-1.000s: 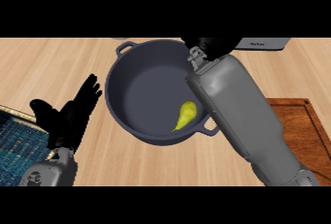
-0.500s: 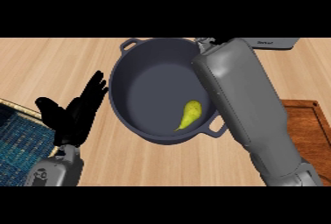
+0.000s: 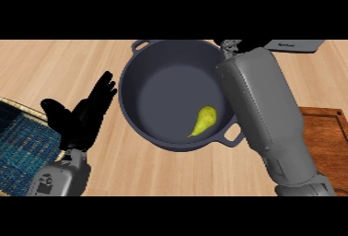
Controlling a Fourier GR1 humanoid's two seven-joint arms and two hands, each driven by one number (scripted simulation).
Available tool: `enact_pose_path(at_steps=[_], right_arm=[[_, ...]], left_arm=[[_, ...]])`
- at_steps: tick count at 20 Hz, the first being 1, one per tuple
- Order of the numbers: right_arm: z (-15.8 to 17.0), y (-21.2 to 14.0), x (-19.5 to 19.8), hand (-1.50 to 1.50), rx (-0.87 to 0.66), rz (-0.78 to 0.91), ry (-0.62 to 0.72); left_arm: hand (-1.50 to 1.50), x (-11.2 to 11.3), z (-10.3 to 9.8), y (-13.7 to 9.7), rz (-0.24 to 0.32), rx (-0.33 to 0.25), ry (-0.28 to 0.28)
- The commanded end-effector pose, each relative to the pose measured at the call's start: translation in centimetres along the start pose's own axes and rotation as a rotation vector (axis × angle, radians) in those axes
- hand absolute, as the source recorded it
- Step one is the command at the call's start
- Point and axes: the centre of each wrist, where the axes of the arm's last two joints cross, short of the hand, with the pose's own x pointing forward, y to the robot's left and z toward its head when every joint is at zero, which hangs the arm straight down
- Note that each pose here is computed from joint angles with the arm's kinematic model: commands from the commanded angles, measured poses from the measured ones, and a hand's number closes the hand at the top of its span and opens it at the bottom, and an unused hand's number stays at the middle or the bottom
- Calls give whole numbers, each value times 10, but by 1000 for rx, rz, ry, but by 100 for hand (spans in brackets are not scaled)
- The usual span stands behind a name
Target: Pick the pear from the cutting board and place it in the pot
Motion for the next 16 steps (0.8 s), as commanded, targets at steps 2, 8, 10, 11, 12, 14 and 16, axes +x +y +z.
enact_pose_path(at_steps=[2,8,10,11,12,14,16], right_arm=[[-13,10,-15,-150,78,-209,325],[1,-10,-10,-150,-39,-458,254],[8,-15,-11,-150,-162,-511,192],[11,-22,-8,-150,-212,-534,173],[10,-24,-13,-150,-238,-553,188],[11,-31,-14,-150,-309,-571,182],[10,-31,-25,-150,-344,-585,197]], left_arm=[[0,0,0,-1,0,-13,-1],[0,-11,3,1,-10,-19,20],[0,-10,2,10,-17,26,19],[0,-4,-1,4,13,23,4],[0,-9,3,10,0,22,15],[0,-10,2,9,-5,37,15],[0,-6,2,8,-3,39,9]])
